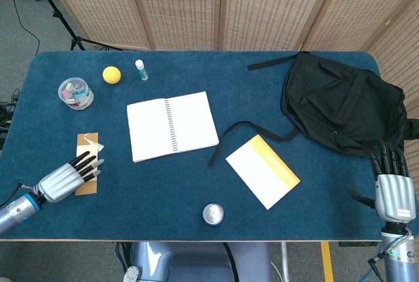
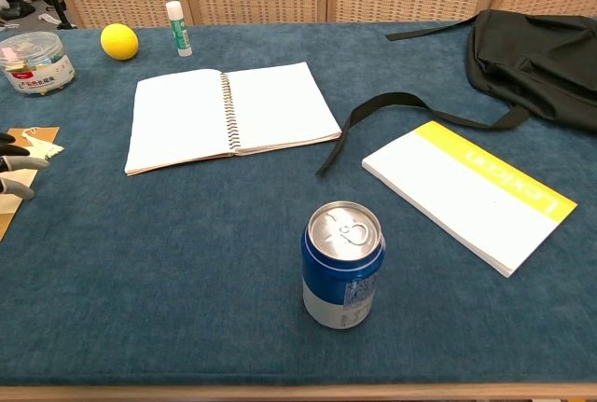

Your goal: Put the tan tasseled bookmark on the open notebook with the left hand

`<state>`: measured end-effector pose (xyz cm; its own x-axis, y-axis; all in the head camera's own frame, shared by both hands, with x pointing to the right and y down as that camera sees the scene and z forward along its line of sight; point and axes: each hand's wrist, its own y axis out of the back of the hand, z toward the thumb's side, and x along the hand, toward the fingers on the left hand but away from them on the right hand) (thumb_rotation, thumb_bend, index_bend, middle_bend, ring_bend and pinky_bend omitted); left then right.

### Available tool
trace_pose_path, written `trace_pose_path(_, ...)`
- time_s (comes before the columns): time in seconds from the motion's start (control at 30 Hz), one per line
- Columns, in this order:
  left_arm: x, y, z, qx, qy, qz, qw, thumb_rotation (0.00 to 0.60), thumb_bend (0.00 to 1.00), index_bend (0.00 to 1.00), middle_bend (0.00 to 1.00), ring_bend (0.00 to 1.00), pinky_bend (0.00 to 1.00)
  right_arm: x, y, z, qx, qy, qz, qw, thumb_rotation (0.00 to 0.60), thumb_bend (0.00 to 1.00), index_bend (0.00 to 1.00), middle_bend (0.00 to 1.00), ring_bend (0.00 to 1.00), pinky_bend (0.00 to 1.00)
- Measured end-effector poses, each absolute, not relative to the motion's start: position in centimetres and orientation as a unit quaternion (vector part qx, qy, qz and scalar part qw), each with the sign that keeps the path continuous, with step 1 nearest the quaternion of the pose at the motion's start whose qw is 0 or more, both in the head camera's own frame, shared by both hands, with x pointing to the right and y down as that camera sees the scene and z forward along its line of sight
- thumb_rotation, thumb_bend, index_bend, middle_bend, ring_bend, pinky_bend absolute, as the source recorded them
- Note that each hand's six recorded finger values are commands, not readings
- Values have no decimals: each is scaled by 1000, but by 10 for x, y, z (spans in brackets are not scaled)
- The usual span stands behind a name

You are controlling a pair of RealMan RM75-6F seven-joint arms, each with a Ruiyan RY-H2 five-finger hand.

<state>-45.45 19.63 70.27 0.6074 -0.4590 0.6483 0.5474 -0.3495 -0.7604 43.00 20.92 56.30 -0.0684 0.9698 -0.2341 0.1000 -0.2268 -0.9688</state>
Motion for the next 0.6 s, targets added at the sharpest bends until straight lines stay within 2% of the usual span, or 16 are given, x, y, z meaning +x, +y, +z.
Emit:
trace_pose_path(0.17, -456, 202, 703, -698, -27, -442, 562, 600, 443, 880, 0, 0, 0, 430, 209, 564, -558, -479, 551, 395, 600, 2, 154, 0, 0, 45)
trace_pose_path(0.3, -457, 203, 704, -701, -27, -445, 557, 600, 598, 880, 0, 0, 0, 430, 209, 564, -557, -479, 551, 395, 600, 2, 154, 0, 0, 45)
trace_pose_path(0.33, -457, 202, 704, -701, -27, -445, 557, 600, 610, 880, 0, 0, 0, 430, 209, 564, -557, -479, 551, 395, 600, 2, 154, 0, 0, 45)
trace_pose_path(0.6, -458, 202, 703, -700, -26, -445, 558, 600, 614, 889, 0, 0, 0, 430, 209, 564, -557, -479, 551, 395, 600, 2, 154, 0, 0, 45)
